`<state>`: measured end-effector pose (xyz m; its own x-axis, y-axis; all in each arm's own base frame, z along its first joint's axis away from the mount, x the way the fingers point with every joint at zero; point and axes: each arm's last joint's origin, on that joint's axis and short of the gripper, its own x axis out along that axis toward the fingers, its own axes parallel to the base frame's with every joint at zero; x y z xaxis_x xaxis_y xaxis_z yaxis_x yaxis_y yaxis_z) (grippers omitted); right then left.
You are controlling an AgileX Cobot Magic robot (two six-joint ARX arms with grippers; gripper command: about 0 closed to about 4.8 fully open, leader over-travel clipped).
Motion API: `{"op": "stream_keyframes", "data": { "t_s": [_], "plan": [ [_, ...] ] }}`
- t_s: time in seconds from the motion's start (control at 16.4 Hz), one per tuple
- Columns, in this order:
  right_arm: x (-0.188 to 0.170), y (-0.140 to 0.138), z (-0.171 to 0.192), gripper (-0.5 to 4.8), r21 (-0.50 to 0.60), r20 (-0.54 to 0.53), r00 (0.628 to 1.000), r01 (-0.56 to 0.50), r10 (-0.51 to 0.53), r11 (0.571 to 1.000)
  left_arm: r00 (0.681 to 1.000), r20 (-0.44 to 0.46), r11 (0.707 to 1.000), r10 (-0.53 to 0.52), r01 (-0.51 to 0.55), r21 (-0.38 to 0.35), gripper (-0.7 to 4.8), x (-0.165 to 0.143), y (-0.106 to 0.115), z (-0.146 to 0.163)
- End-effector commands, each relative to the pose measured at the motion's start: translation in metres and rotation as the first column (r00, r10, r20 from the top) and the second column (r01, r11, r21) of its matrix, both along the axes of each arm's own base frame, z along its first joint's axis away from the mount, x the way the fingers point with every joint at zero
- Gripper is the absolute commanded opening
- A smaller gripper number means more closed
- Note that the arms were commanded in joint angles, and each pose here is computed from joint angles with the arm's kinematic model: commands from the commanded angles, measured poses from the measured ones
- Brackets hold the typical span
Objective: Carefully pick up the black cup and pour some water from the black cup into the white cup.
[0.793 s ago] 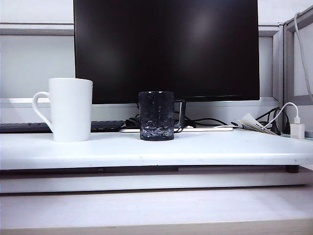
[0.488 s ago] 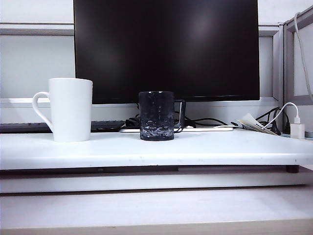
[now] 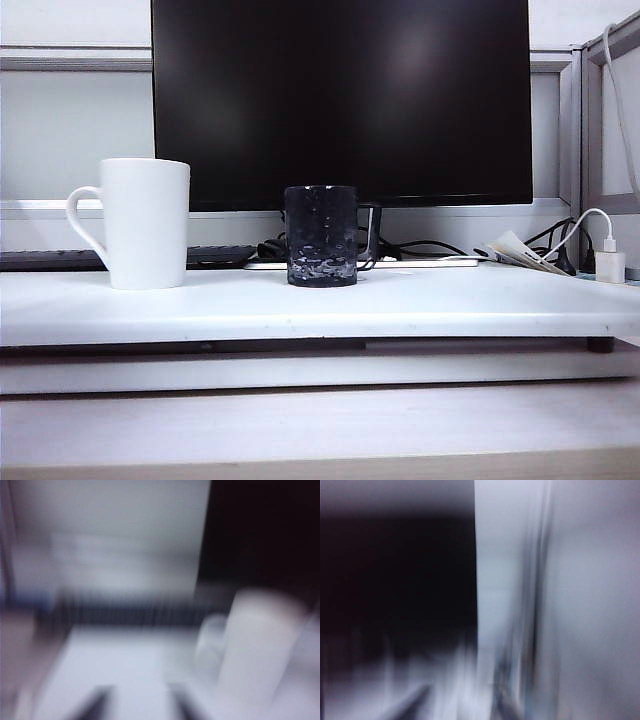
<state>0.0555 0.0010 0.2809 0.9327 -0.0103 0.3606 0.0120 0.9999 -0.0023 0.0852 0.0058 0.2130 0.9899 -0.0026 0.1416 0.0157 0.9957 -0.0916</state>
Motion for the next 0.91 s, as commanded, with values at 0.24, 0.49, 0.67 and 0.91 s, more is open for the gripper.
{"op": "stream_keyframes", "data": {
  "t_s": [0.24,0.49,0.67,0.91],
  "plan": [
    [0.021,0.002,0.103,3.3,-0.137,0.071,0.997,0.025,-0.015,0.99,0.971,0.195,0.975,-0.141,0.17,-0.144,4.79,-0.027,-0.006,0.081],
    [0.105,0.014,0.104,3.29,-0.095,-0.164,0.959,-0.248,0.23,0.964,0.892,0.017,0.883,-0.452,0.45,-0.135,4.79,0.017,-0.011,0.077],
    [0.164,0.035,0.071,3.28,-0.05,-0.347,0.867,-0.397,0.357,0.916,0.849,-0.074,0.847,-0.523,0.508,-0.155,4.79,0.059,-0.017,0.065],
    [0.21,0.067,0.019,3.29,0.016,-0.533,0.726,-0.505,0.435,0.863,0.766,-0.207,0.794,-0.608,0.582,-0.177,4.79,0.097,-0.05,0.043]
  ]
}}
